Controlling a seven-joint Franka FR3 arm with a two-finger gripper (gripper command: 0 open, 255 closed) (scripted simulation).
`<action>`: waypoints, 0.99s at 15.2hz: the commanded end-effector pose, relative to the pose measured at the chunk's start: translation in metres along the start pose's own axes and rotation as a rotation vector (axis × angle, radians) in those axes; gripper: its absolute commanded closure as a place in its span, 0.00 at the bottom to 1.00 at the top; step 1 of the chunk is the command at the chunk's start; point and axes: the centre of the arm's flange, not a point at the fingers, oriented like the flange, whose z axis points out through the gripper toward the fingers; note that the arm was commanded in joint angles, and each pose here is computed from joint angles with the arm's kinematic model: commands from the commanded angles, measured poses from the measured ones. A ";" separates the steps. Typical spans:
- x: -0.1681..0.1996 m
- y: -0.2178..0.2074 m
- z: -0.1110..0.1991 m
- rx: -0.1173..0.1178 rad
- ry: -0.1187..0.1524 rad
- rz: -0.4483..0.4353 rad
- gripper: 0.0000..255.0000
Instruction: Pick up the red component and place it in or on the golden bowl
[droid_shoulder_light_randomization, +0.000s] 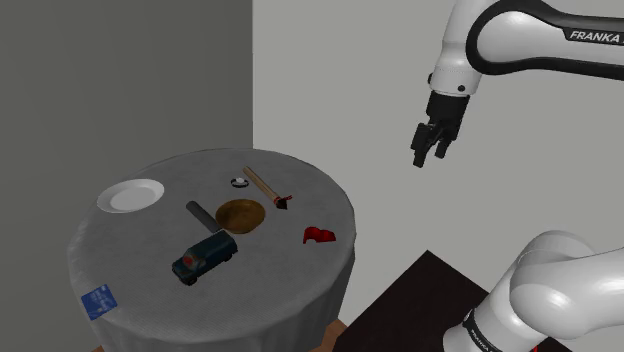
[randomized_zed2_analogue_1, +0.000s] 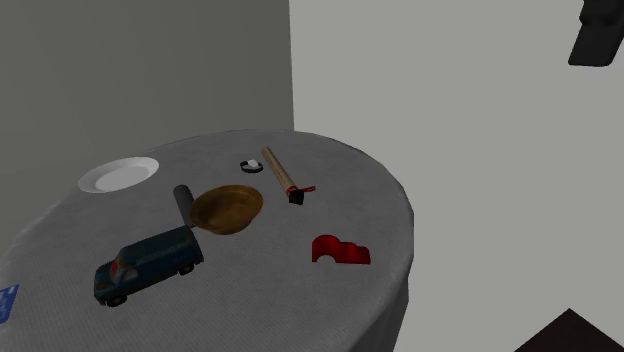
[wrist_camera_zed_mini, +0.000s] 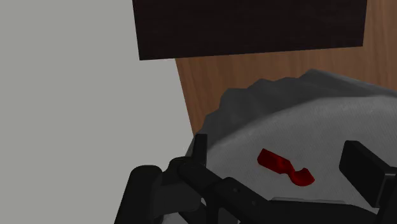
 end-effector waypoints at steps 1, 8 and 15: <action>0.000 0.000 0.000 0.000 0.000 0.000 0.00; 0.051 -0.027 0.071 -0.005 0.012 -0.058 0.00; 0.102 -0.057 0.141 -0.010 0.024 -0.115 0.00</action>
